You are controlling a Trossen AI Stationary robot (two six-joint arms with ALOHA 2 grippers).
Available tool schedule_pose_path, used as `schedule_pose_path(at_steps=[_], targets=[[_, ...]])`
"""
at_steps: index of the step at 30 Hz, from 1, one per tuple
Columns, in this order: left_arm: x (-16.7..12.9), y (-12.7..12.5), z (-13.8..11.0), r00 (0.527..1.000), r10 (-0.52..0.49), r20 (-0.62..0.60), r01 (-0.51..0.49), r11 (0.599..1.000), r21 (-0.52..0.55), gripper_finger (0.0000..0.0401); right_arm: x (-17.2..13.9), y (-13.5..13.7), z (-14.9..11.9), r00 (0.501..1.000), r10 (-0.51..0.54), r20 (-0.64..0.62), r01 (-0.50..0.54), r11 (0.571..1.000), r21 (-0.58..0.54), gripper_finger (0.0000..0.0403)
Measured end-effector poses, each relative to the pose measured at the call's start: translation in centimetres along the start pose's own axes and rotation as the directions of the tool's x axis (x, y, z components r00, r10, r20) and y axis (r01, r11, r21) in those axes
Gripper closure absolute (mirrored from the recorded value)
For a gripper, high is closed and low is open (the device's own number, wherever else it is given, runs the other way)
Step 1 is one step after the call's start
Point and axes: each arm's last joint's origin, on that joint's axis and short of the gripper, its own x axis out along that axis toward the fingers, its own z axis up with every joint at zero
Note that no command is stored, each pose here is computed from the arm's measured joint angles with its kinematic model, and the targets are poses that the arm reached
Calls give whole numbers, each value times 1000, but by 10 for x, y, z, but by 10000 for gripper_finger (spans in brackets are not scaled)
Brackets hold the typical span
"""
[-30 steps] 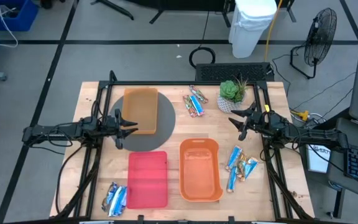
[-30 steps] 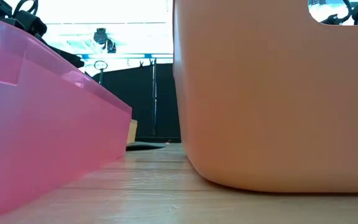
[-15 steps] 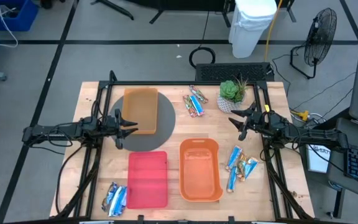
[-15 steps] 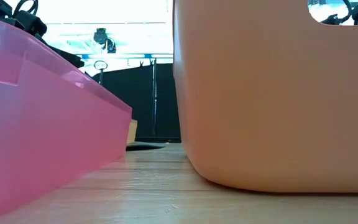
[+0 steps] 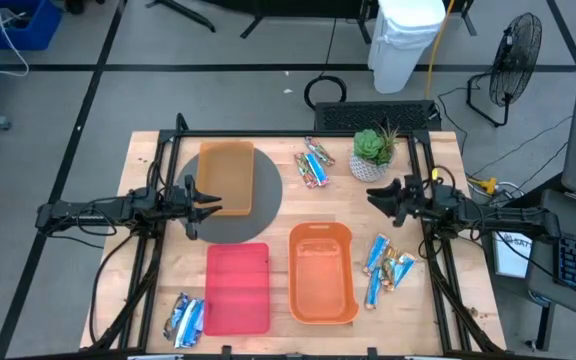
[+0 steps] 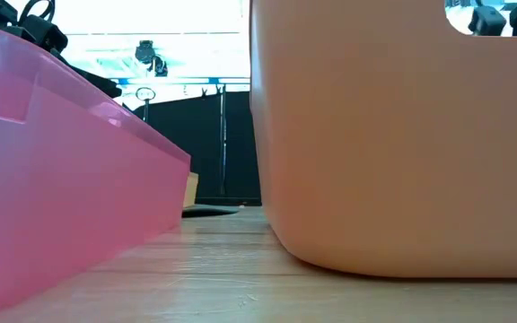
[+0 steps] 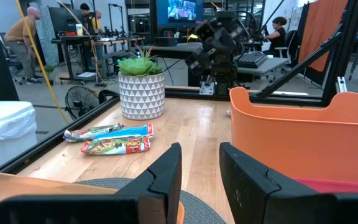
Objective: Pick and place Granola Bars by type
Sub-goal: Put the yellow granola bar into the orange bin
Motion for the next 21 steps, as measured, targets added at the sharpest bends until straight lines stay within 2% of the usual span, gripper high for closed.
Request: schedule_pose_path(at_steps=[1,3,10,13,16,21], targets=[[0,0,0,1000,0,0,0,1000,0,288,0,0,1,1000,0,9,-1,999,49,229],[0,0,0,1000,0,0,0,1000,0,288,0,0,2,1000,-1,20,-1,997,78,228],[0,0,0,1000,0,0,0,1000,0,288,0,0,1,999,-19,26,17,997,76,230],[0,0,0,1000,0,0,0,1000,0,288,0,0,-1,1000,-3,-9,3,997,79,230],[0,0,0,1000,0,0,0,1000,0,288,1,-1,-7,995,19,-101,-18,1000,7,231],[0,0,0,1000,0,0,0,1000,0,288,2,-7,-11,989,-52,-137,36,993,-115,231]])
